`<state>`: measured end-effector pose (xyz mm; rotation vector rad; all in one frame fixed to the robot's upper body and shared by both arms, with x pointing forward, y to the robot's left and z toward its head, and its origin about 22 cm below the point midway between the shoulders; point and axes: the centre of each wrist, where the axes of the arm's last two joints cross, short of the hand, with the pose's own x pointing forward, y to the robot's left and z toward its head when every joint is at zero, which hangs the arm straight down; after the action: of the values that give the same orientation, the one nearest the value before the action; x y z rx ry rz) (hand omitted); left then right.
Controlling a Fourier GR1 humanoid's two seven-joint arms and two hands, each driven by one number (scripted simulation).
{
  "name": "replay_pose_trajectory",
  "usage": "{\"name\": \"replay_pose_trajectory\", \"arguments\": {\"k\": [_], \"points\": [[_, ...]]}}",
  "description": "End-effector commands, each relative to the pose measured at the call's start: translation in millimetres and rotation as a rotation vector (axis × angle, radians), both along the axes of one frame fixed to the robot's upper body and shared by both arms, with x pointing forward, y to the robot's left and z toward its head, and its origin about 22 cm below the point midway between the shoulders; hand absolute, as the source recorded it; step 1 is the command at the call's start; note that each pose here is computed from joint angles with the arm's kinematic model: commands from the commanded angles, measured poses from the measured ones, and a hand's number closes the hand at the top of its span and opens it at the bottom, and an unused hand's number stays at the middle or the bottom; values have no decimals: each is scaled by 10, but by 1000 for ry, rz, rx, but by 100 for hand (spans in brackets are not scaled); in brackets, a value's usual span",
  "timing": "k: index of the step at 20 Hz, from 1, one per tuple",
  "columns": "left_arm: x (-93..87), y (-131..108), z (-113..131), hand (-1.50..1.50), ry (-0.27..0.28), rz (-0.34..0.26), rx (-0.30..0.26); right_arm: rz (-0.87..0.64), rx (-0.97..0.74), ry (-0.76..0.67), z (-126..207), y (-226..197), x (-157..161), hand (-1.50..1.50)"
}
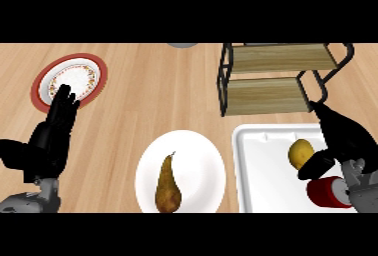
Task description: Pick the lemon from the tray and place it in the tiered shelf
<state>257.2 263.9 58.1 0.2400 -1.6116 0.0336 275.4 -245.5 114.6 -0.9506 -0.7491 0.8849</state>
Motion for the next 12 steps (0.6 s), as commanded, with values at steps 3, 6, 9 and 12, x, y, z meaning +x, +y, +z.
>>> {"name": "replay_pose_trajectory", "arguments": {"k": [3,6,9,12], "points": [[82,6,90,0,1,9,7,-68,-28,37,-47,-113,55,-150],[-1,-14,-174,0,-5,2,0,-77,-27,43,-379,-75,128,-150],[140,95,-59,0,4,25,4,-63,-20,60,-365,36,169,-150],[-117,-22,-39,0,5,9,11,-61,-27,62,-749,-156,36,-150]]}}
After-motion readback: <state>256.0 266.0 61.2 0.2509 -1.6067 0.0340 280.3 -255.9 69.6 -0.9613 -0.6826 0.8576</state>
